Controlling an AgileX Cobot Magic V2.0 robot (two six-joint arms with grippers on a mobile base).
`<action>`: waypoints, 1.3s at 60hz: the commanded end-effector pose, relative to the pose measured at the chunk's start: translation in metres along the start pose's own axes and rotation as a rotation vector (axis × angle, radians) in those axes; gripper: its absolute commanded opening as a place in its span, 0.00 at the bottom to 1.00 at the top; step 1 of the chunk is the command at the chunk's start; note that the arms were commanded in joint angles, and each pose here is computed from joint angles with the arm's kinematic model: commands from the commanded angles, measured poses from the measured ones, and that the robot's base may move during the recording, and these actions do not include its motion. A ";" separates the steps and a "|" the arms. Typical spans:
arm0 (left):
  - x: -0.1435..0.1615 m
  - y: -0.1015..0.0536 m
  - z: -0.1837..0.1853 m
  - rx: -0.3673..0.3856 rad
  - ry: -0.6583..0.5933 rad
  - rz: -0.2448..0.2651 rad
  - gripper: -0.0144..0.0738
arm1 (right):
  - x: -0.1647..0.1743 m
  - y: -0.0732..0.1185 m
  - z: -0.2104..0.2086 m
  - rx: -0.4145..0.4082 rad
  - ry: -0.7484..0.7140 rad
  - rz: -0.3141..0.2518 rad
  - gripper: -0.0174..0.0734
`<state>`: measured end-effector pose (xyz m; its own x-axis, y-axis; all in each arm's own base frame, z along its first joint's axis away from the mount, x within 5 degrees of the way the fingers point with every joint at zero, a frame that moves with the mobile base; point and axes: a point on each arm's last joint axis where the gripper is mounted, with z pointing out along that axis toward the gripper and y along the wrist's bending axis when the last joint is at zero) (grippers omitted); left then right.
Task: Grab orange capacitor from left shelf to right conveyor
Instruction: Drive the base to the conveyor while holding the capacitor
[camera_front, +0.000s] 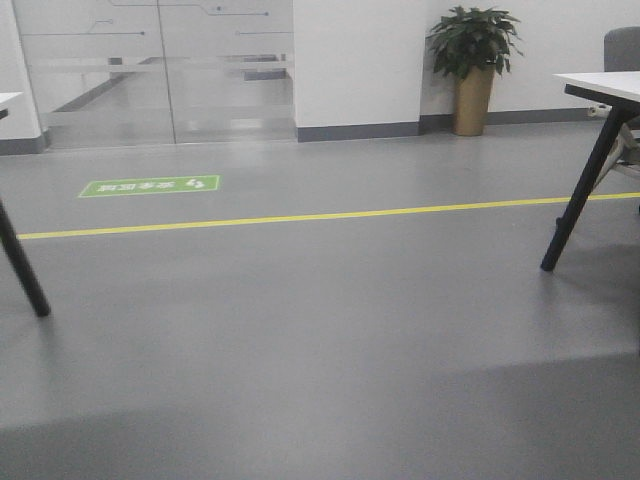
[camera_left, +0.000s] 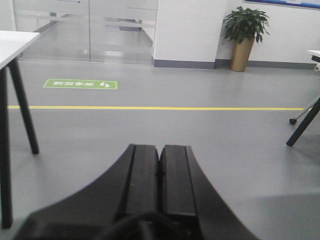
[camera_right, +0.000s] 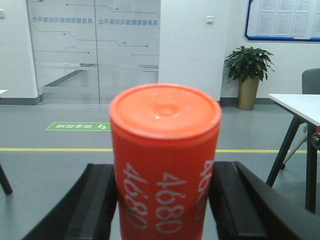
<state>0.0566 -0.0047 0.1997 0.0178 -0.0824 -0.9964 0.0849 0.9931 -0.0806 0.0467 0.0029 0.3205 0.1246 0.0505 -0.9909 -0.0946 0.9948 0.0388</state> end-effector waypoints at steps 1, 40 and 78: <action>-0.010 -0.001 -0.002 0.008 -0.106 0.000 0.04 | -0.016 0.001 0.000 -0.009 -0.104 -0.011 0.38; -0.010 -0.001 -0.002 0.008 -0.106 0.000 0.04 | -0.016 0.001 0.000 -0.009 -0.103 -0.011 0.38; -0.010 -0.001 -0.002 0.008 -0.106 0.000 0.04 | -0.016 0.001 0.000 -0.009 -0.103 -0.011 0.38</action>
<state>0.0566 -0.0047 0.1997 0.0178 -0.0824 -0.9964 0.0849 0.9931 -0.0806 0.0467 0.0029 0.3205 0.1246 0.0505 -0.9909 -0.0946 0.9948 0.0388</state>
